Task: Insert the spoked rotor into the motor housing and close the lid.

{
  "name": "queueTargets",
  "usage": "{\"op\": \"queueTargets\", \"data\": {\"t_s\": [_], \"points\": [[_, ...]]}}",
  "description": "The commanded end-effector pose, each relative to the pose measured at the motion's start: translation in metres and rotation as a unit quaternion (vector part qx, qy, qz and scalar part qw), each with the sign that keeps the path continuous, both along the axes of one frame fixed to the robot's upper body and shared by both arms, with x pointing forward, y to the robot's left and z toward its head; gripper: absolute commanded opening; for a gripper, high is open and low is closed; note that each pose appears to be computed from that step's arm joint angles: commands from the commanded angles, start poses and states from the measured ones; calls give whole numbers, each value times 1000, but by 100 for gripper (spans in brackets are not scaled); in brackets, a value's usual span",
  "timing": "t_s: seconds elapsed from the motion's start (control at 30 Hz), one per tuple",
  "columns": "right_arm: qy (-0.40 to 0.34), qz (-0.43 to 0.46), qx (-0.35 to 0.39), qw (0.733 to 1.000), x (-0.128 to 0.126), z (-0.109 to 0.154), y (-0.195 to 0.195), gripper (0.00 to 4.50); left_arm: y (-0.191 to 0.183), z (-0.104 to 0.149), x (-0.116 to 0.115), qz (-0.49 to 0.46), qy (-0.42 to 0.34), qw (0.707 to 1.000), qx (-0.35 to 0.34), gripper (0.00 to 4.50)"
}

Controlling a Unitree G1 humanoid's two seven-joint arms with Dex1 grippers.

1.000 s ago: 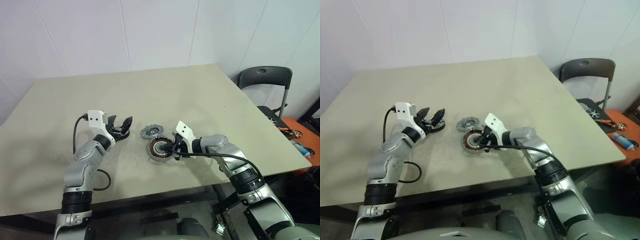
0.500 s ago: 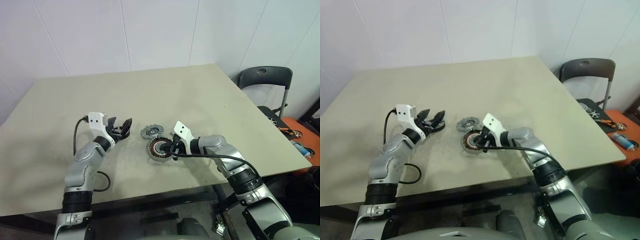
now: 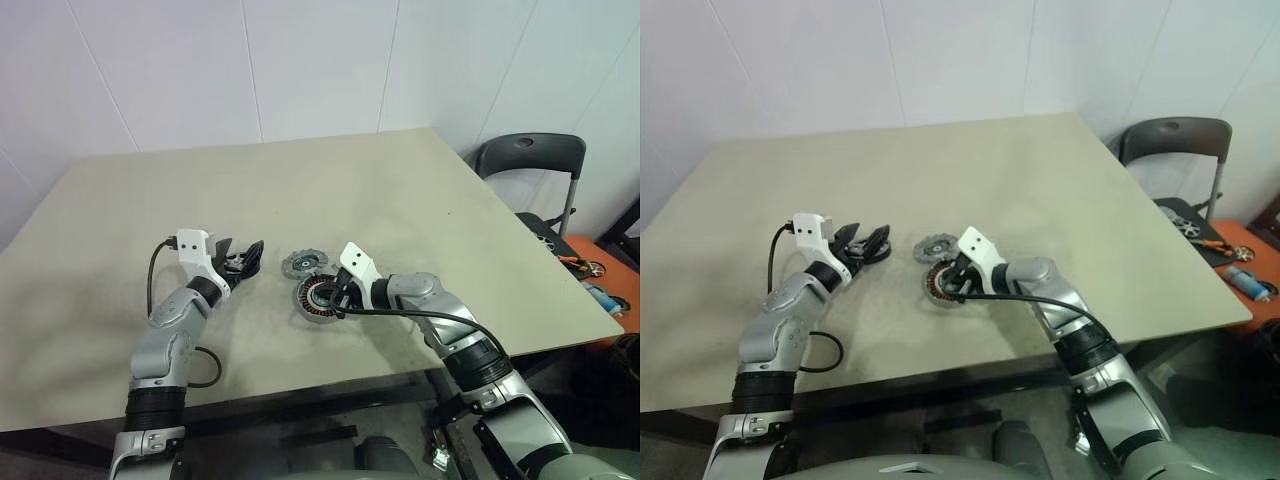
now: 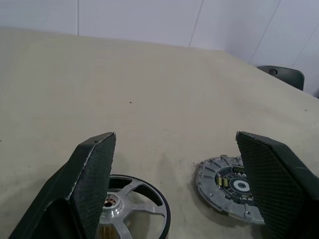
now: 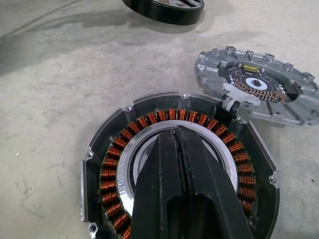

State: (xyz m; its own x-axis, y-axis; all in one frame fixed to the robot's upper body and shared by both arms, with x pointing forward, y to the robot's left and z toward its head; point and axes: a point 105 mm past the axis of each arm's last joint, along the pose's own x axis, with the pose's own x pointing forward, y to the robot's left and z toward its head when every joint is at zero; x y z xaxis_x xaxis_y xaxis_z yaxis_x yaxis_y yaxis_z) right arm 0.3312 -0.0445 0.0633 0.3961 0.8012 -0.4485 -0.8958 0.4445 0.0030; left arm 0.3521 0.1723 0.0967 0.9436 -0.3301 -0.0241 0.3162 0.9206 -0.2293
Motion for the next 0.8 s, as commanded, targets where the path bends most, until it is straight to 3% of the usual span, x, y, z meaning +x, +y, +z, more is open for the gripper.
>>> {"op": "queueTargets", "data": {"t_s": [0.03, 0.2, 0.53, 0.67, 0.8], "points": [[-11, 6, -2, 1000, 1, 6, -1, 3, 0, 16, 1, 0, -32, 999, 5, 411], [-12, -1, 27, 1000, 5, 17, -1, 3, -1, 17, 2, 2, -32, 999, 4, 411], [7, -51, 163, 985, 19, 54, 5, 3, -3, 20, 2, 1, -33, 999, 1, 411], [9, -9, 69, 998, 3, 22, 5, 3, -3, 20, 2, 1, -33, 999, 1, 411], [7, -7, 26, 1000, 0, 2, 1, 3, -2, 20, 2, 1, -34, 999, 1, 411]]}}
